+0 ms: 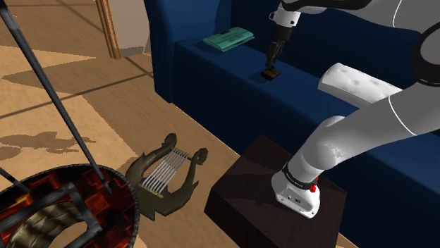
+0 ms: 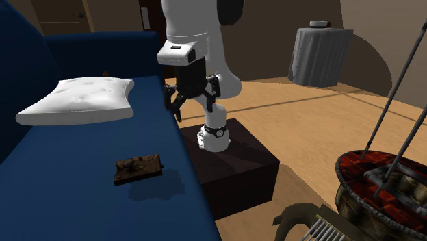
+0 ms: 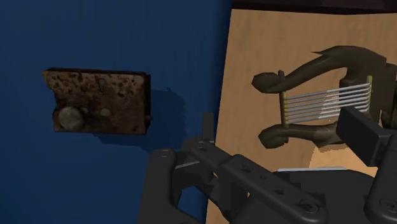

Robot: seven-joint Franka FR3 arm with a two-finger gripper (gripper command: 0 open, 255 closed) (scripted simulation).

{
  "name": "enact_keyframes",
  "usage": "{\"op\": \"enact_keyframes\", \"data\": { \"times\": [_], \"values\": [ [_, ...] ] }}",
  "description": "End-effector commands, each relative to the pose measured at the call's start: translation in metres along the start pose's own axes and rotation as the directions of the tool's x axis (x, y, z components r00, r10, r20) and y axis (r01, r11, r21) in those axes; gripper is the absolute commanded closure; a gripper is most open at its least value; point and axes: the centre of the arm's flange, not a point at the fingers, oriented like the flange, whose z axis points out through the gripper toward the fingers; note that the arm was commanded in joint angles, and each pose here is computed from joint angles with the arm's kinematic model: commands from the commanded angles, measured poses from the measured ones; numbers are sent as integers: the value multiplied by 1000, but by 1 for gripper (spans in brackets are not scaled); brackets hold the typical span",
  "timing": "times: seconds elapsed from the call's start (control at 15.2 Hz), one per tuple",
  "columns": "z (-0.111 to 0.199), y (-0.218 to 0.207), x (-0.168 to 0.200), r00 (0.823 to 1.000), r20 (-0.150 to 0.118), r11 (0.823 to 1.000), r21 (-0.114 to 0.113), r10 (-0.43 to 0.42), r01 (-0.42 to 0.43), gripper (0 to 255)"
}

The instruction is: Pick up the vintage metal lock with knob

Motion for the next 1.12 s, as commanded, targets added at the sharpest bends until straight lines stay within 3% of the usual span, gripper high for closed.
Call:
{"op": "enact_keyframes", "data": {
  "times": [0.0, 0.79, 1.06],
  "values": [
    [4, 29, 2, 1000, 7, 1000, -2, 4, -4, 0],
    [25, 185, 19, 998, 49, 999, -8, 33, -32, 0],
    [42, 195, 20, 998, 52, 999, -8, 34, -34, 0]
  ]
}}
